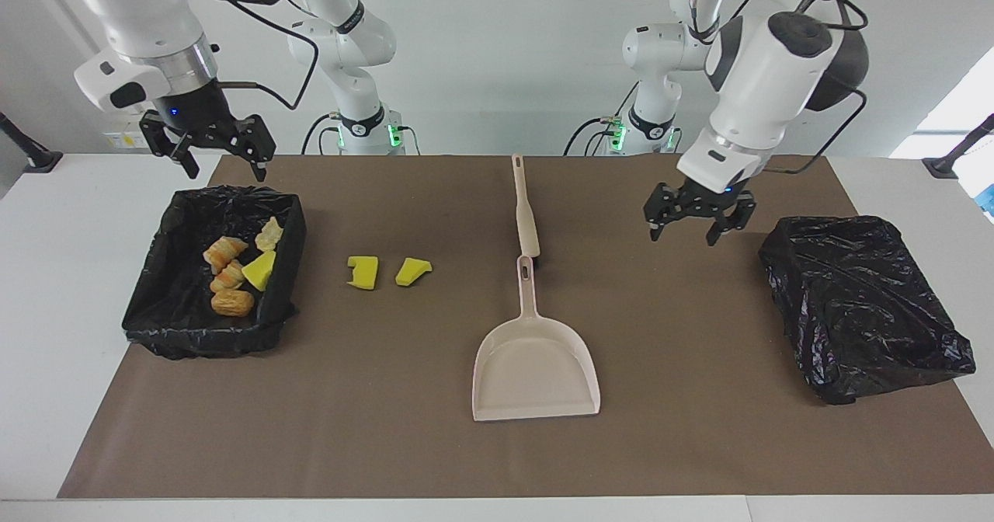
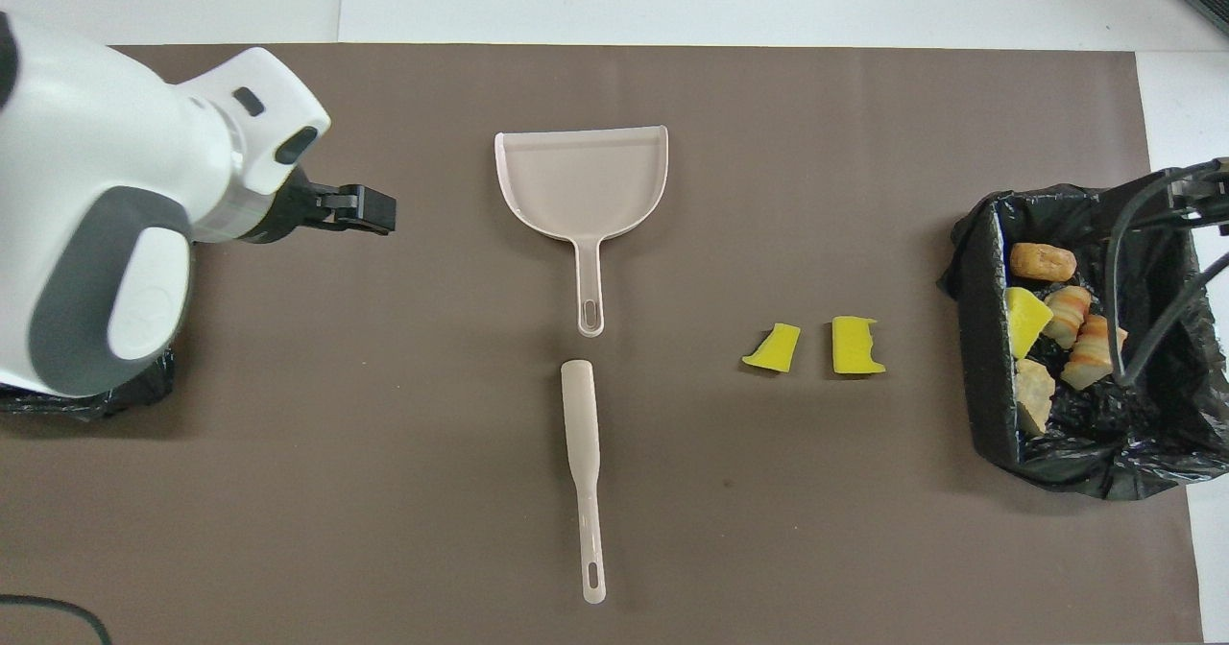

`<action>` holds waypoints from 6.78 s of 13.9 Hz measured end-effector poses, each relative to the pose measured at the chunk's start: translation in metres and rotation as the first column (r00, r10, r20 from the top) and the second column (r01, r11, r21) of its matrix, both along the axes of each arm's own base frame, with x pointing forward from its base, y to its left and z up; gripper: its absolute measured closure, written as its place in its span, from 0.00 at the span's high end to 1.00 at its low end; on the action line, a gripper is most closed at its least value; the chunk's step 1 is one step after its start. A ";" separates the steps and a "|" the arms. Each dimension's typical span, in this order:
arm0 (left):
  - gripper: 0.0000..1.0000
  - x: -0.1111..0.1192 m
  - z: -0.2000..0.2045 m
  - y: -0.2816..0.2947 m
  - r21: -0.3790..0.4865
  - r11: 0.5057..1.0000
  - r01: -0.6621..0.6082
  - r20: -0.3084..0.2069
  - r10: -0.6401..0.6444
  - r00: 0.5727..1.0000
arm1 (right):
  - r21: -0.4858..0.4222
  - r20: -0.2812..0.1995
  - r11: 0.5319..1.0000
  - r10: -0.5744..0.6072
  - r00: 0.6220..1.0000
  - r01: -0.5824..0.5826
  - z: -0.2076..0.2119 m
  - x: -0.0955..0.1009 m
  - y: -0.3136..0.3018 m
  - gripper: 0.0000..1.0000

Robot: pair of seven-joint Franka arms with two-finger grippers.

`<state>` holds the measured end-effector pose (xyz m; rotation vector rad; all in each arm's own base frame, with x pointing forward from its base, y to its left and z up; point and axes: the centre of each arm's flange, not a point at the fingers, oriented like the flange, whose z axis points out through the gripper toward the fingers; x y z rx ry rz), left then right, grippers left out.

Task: Sweep and dump trash in bin
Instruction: 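Reach and grasp the pink dustpan handle with the left gripper, then lift the dustpan with the left gripper while the right gripper reaches the brush, then lower the dustpan with the left gripper while the right gripper lifts the brush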

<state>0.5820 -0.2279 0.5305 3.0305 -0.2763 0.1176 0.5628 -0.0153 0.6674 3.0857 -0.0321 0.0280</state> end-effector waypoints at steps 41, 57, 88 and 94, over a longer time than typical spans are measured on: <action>0.32 0.014 -0.115 -0.115 0.100 0.991 0.084 -0.108 -0.073 0.991 | 0.052 -0.075 0.998 -0.018 0.997 0.022 -0.017 -0.046 -0.002 1.00; 0.32 0.030 -0.050 0.176 0.023 0.683 0.730 -0.212 -0.710 0.671 | 0.071 -0.090 0.996 0.062 0.994 -0.056 -0.142 -0.129 0.282 1.00; 0.32 -0.076 -0.140 0.183 0.093 0.300 0.949 -0.167 -0.935 0.312 | 0.061 -0.060 0.996 -0.056 0.997 0.060 -0.326 -0.251 0.430 0.27; 0.32 -0.091 -0.146 0.136 0.151 0.296 0.943 -0.190 -0.928 0.321 | 0.025 -0.061 0.994 -0.103 0.993 0.105 -0.264 -0.202 0.383 0.27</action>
